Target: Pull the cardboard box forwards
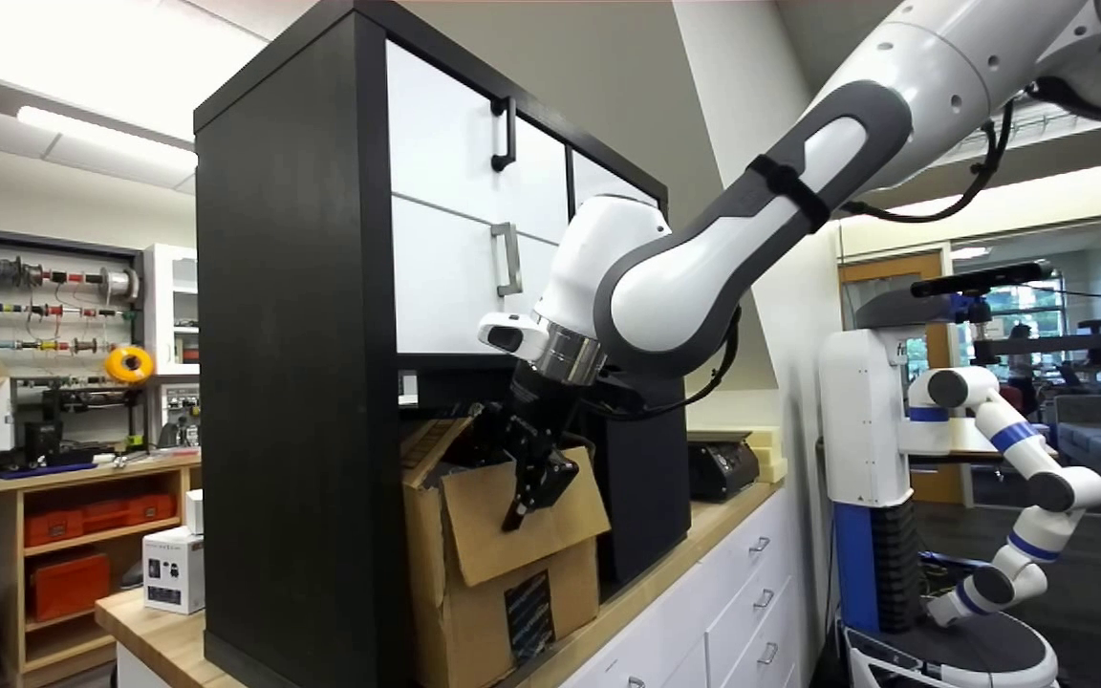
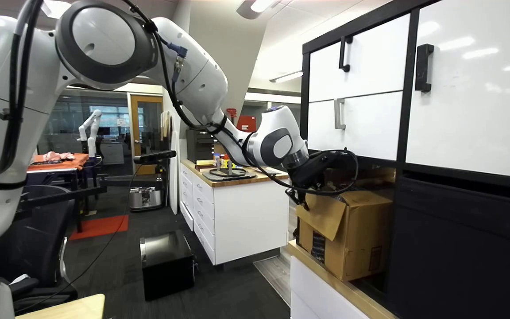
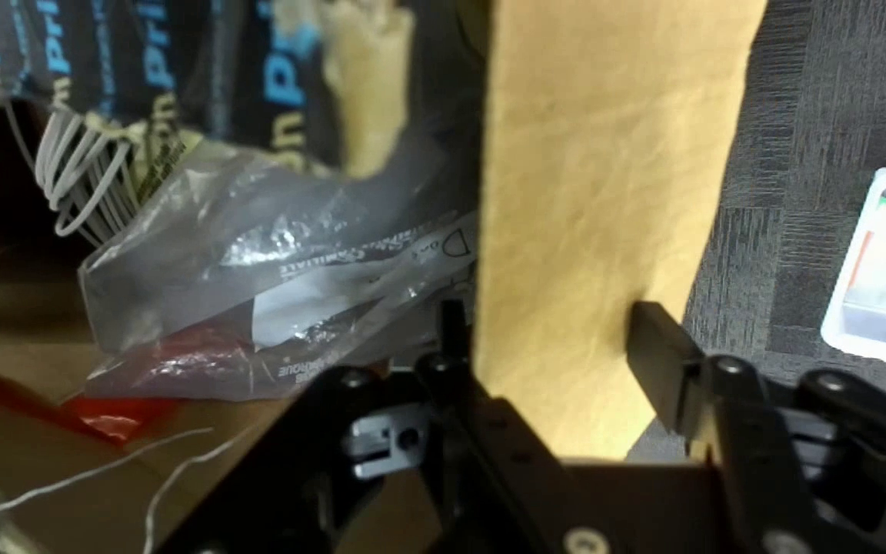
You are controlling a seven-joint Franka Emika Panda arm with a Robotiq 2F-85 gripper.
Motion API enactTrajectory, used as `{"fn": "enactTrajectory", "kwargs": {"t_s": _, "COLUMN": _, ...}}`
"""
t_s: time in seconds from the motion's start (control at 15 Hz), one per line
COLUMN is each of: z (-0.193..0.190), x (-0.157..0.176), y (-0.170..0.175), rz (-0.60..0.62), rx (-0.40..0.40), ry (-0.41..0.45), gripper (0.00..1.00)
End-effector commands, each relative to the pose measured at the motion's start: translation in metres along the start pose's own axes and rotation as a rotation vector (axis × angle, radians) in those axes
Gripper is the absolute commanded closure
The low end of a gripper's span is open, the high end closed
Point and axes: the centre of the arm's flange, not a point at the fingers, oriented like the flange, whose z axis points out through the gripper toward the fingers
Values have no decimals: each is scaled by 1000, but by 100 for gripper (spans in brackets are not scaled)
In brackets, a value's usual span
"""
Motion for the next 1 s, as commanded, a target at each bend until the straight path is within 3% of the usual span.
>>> {"fn": "enactTrajectory", "kwargs": {"t_s": 0.0, "z": -15, "x": -11, "y": 0, "rz": -1, "rx": -16, "ry": -13, "gripper": 73}}
{"fn": "enactTrajectory", "kwargs": {"t_s": 0.27, "z": -25, "x": -17, "y": -16, "rz": 7, "rx": -13, "ry": -19, "gripper": 98}}
{"fn": "enactTrajectory", "kwargs": {"t_s": 0.93, "z": -60, "x": -40, "y": -72, "rz": 22, "rx": 0, "ry": -52, "gripper": 96}}
